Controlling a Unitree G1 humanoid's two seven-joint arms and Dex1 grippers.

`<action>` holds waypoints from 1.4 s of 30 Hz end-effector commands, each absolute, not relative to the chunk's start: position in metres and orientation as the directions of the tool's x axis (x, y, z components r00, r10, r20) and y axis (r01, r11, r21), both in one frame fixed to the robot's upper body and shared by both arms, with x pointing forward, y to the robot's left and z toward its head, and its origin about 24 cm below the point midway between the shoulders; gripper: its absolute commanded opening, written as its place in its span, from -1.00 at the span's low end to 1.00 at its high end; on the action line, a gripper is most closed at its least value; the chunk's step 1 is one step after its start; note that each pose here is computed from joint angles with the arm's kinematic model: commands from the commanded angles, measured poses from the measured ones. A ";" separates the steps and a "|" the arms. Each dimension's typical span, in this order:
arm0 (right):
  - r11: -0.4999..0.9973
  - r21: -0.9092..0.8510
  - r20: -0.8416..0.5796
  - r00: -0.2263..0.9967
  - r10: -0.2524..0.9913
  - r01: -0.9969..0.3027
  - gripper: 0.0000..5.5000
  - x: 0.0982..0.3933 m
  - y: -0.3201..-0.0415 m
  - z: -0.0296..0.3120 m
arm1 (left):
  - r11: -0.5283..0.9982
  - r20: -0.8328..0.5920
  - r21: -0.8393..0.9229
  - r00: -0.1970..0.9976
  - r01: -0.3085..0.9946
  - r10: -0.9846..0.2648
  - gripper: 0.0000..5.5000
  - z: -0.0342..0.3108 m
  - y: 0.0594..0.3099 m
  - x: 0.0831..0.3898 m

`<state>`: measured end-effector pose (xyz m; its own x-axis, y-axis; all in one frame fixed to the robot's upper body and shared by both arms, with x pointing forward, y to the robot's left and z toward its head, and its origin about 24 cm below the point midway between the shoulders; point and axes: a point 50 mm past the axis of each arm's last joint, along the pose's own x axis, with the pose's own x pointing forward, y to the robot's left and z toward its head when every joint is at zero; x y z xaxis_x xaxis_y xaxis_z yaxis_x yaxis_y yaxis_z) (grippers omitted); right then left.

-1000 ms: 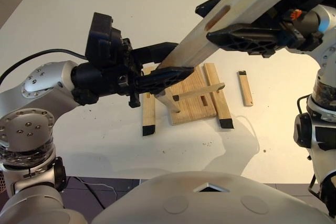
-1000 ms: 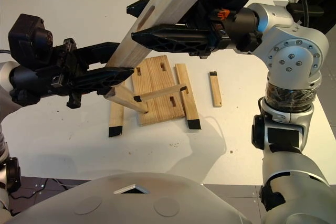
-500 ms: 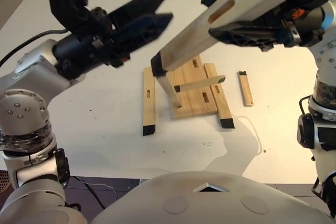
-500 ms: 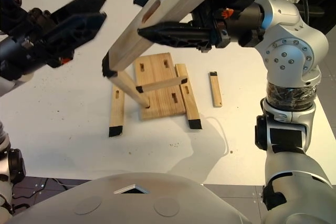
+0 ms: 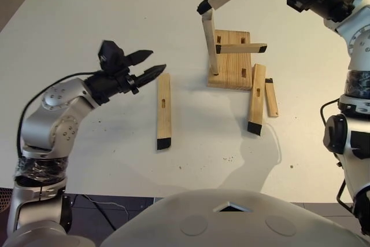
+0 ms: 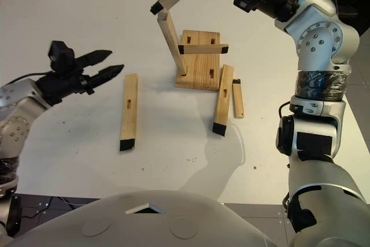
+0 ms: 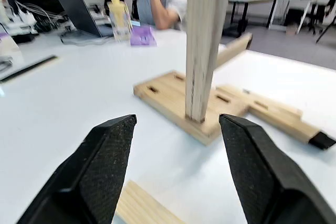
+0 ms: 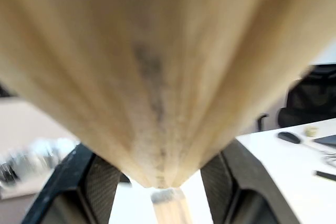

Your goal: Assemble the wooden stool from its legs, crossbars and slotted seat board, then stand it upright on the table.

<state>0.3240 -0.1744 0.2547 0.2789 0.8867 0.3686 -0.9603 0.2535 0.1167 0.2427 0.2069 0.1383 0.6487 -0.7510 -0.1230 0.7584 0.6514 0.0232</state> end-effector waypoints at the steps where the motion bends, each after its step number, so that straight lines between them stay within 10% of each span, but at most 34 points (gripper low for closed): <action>1: 0.281 0.123 0.473 0.305 0.827 -0.952 -0.27 0.331 -0.178 0.284 | 0.662 -0.143 0.053 0.662 0.748 -0.736 0.07 0.132 0.208 0.245; 8: 0.637 -0.036 0.287 0.602 0.745 -0.770 -0.27 0.369 -0.176 0.247 | 0.669 -0.169 0.092 0.674 0.737 -0.719 0.07 0.124 0.205 0.250; 17: 0.501 -0.136 -0.021 0.508 0.861 -0.855 -0.27 0.367 -0.119 0.142 | 0.630 -0.175 0.122 0.641 0.767 -0.747 0.07 0.120 0.190 0.245; 42: 0.295 -0.024 -0.085 0.296 0.952 -0.955 -0.27 0.323 -0.109 0.175 | 0.562 -0.158 0.190 0.590 0.805 -0.792 0.07 0.130 0.167 0.228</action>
